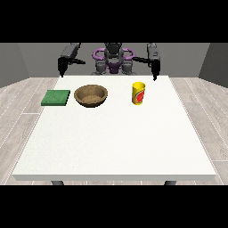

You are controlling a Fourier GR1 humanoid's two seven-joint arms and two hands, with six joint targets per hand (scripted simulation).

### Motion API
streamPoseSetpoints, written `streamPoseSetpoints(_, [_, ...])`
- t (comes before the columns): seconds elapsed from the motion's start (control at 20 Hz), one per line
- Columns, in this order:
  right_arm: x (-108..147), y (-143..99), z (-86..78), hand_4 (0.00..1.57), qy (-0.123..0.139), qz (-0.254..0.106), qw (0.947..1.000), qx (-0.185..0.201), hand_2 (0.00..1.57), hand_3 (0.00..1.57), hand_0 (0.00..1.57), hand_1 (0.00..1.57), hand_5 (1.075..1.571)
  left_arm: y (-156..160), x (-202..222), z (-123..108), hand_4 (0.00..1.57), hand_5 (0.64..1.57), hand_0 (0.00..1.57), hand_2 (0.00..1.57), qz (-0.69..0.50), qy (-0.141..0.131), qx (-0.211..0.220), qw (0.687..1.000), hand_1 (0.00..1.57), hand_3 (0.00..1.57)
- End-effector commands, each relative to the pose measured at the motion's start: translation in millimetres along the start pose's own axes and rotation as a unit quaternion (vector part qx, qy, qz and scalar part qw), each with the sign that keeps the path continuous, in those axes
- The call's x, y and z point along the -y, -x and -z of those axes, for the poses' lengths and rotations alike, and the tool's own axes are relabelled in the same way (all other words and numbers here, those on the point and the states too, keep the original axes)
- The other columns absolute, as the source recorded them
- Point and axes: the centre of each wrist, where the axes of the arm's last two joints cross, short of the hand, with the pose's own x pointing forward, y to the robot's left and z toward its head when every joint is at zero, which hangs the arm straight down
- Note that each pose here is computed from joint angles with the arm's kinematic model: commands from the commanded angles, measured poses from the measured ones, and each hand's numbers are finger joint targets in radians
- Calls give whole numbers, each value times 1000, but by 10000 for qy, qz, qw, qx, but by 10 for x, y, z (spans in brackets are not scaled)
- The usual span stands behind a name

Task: Pick the cup and pour the ball into the bowl, then pick the bowl and place it on the pad

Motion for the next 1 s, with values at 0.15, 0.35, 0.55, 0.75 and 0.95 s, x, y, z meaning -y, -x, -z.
streamPoseSetpoints(0.15, [112,98,99,0,-28,24,9999,151,0,0,0,0,1562,313,78,141,0,1236,0,0,180,-179,149,9996,0,0])
streamPoseSetpoints(0.35, [305,175,59,0,24,128,9998,-122,0,0,0,0,1564,496,20,120,0,1232,0,0,225,-279,-78,9993,0,0])
streamPoseSetpoints(0.55, [396,79,201,0,-88,107,9995,285,0,0,0,0,1559,630,270,81,0,1276,0,0,174,-443,349,9983,0,0])
streamPoseSetpoints(0.75, [399,140,102,0,-87,128,9998,142,0,0,0,0,1559,881,144,-65,0,1262,0,0,161,-470,54,9987,0,0])
streamPoseSetpoints(0.95, [610,-41,212,0,-229,174,9988,387,0,0,0,0,1559,874,-27,86,0,1219,0,0,220,-615,255,9975,0,0])
